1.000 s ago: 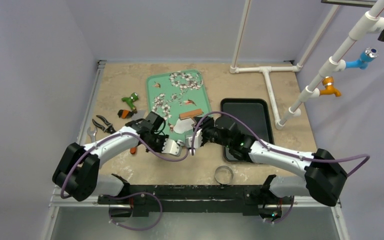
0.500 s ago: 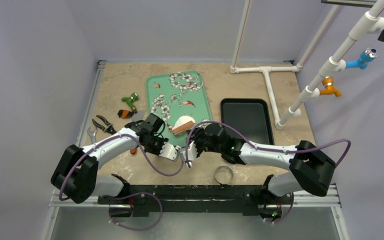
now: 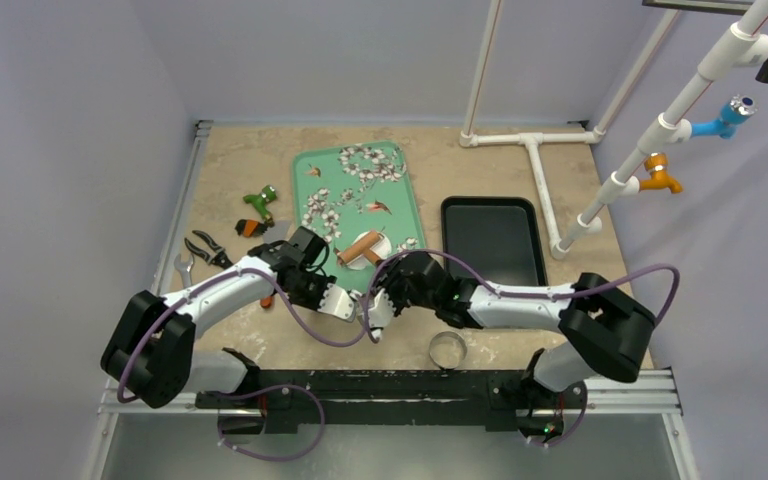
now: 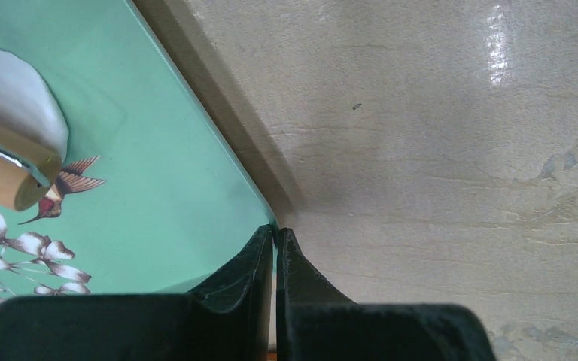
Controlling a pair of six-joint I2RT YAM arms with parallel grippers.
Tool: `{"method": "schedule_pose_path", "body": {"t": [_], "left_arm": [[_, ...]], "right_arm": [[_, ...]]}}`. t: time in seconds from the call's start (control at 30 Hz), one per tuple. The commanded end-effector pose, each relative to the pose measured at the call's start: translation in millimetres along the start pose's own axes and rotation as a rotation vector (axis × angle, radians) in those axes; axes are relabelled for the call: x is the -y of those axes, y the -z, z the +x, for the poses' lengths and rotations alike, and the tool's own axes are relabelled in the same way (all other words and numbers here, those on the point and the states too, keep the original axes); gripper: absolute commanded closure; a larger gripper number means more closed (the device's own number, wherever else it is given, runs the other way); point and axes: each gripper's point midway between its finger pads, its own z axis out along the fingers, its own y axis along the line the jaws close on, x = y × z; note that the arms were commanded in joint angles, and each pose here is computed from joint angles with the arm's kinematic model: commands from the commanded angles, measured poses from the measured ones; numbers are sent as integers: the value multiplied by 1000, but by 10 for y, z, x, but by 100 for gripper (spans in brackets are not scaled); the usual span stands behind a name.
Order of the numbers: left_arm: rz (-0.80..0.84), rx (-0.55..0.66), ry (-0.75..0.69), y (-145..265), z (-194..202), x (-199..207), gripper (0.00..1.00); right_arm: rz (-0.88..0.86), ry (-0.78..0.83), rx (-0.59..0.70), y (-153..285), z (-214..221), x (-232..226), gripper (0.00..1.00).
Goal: Roll out the dumpling wrappers from the dough
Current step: Flatten out the dough on the work surface.
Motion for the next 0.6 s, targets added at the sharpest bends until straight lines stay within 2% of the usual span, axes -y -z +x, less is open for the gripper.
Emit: {"method": "schedule_pose_path", "body": {"t": [0.0, 0.1, 0.33, 0.43, 0.57], "left_arm": [[109, 21, 40, -46, 10, 338, 100], [105, 20, 34, -47, 18, 352, 100], [97, 18, 30, -55, 22, 337, 100], [104, 17, 33, -53, 23, 340, 100], [118, 9, 37, -49, 30, 360, 100]], "right_arm": [[-26, -10, -42, -119, 100, 49, 100], [-19, -18, -16, 1, 48, 64, 100], [-76, -24, -157, 431, 300, -189, 100], [-47, -47, -158, 396, 318, -139, 100], [-41, -27, -159, 132, 336, 13, 100]]}}
